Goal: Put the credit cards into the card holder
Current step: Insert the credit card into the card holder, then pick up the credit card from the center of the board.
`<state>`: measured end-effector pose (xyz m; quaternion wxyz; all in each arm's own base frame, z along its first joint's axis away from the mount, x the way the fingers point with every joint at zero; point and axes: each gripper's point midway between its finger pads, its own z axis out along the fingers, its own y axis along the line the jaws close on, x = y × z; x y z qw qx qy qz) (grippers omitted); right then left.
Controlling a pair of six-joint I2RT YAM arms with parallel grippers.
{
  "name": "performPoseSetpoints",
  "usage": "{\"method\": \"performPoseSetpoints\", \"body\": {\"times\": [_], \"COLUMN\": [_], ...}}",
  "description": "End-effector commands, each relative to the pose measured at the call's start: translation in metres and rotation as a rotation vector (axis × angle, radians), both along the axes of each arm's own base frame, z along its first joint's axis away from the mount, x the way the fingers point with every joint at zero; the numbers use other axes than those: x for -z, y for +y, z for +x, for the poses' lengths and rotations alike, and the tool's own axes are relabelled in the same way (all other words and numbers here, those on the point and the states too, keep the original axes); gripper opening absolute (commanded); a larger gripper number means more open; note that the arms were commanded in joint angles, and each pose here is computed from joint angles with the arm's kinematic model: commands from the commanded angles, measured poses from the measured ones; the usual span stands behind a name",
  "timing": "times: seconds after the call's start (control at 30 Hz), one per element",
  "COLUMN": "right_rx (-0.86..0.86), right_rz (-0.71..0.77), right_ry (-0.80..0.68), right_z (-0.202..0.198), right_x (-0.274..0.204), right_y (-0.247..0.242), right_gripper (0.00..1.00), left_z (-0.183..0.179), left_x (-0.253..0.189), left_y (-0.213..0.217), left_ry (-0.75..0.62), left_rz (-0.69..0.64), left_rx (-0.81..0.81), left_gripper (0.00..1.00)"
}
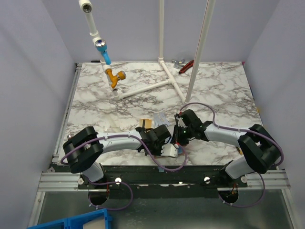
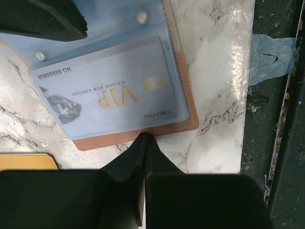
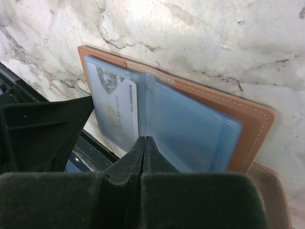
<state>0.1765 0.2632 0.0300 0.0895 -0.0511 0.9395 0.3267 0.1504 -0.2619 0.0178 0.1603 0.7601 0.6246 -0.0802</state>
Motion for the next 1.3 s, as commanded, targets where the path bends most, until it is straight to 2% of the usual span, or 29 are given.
{"method": "performPoseSetpoints", "body": {"times": [0.0,0.3,0.5,0.7,0.73,0.83,1.03,1.27], "right_rx": [-0.023,-0.052,0.043,0.171,0.196,0.288,0.496,0.554], "right_rz": [0.06,0.05,0.018,0.033,0.033,0.024,-0.051,-0.07], "right_ry": [0.03,0.03,-0.025,-0.134,-0.146,-0.176,-0.177,-0.207], "right_z": [-0.01,-0.009,0.016,0.084,0.094,0.12,0.152,0.172], "right_x": [0.002,0.006,-0.013,-0.056,-0.061,-0.067,-0.041,-0.023], "right_y": [0.008,0.02,0.001,-0.036,-0.043,-0.066,-0.115,-0.12], "right_gripper": [0.01,0.01,0.01,0.21,0.27,0.36,0.38,0.35], "left_z": [0.013,0.022,0.044,0.063,0.065,0.068,0.093,0.132], "left_x": [0.013,0.006,-0.03,-0.086,-0.095,-0.112,-0.11,-0.096], "left_y": [0.013,0.01,0.015,0.006,0.002,-0.012,-0.051,-0.094], "left_ry": [-0.028,-0.027,-0.045,-0.014,-0.011,0.005,0.019,0.025], "left_rz": [0.052,0.039,-0.001,-0.109,-0.125,-0.172,-0.213,-0.258], "left_rx": [-0.018,-0.033,-0.085,-0.152,-0.159,-0.167,-0.165,-0.137], "left_gripper": [0.0,0.0,0.0,0.0,0.0,0.08,0.09,0.07]}}
